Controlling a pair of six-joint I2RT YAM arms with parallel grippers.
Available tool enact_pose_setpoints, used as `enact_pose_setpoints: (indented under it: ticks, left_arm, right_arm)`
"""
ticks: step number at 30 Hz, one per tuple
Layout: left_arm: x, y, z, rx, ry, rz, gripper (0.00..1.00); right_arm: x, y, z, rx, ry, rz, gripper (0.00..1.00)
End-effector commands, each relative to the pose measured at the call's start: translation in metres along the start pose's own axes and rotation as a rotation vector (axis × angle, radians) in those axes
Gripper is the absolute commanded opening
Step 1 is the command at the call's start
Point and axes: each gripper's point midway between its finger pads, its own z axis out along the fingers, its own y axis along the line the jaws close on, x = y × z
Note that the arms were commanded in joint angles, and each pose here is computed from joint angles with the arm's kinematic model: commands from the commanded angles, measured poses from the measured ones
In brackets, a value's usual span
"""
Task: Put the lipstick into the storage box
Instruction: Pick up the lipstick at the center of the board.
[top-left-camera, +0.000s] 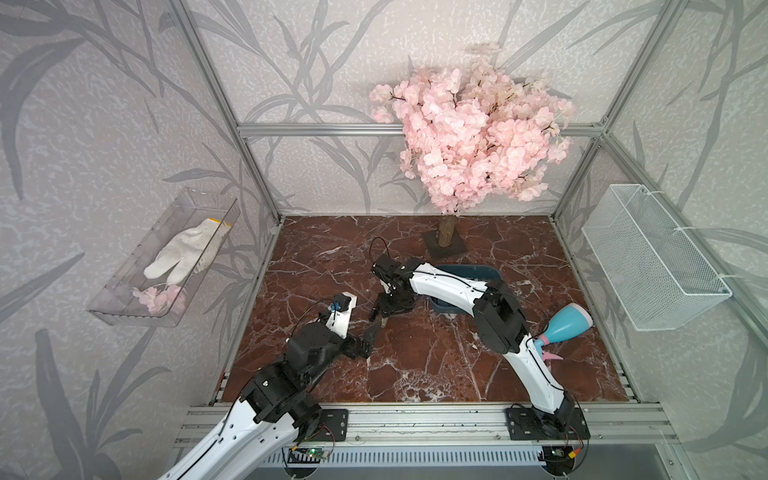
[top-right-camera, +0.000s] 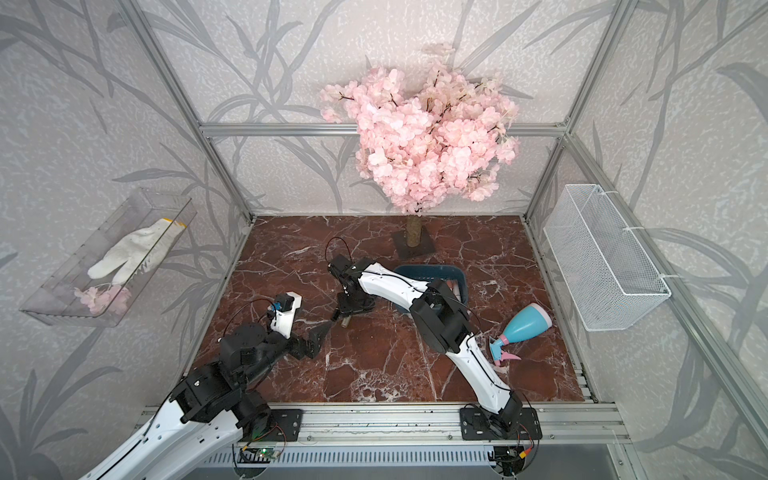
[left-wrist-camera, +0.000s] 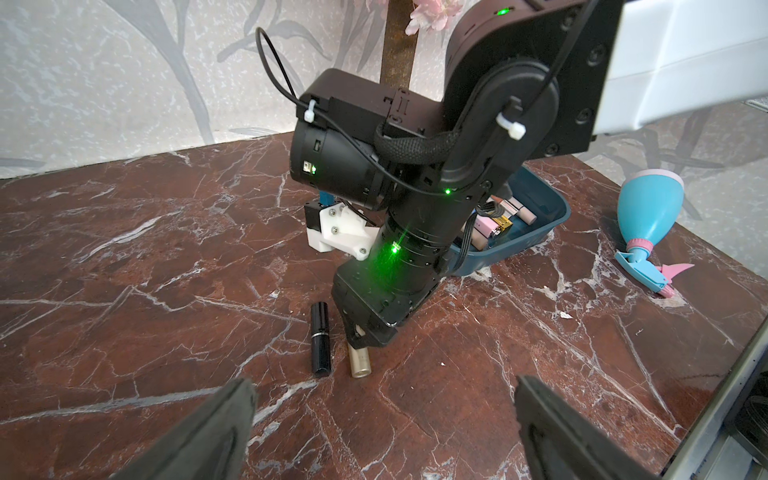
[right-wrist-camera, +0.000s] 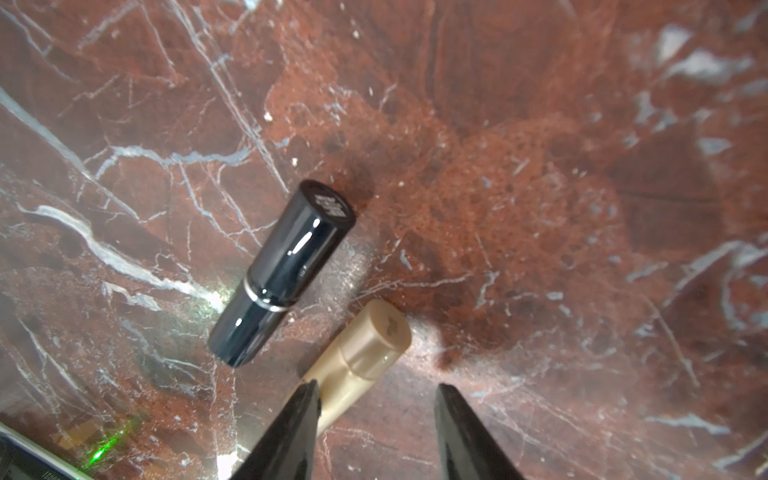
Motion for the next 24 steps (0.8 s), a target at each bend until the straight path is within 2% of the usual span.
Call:
enact_pose_setpoints:
  ticks: [1, 24]
  left_arm:
    - [-0.016, 0.001, -0.004, -0.010, -0.041, -0.005, 1.00]
    - [-0.014, 0.005, -0.010, -0.024, -0.037, -0.004, 1.00]
  right_arm:
    - [0.007, -0.008, 0.011, 0.047, 0.038, -0.008, 0.50]
    - [-0.003, 0.005, 0.022, 0.054, 0.051, -0.048, 0.50]
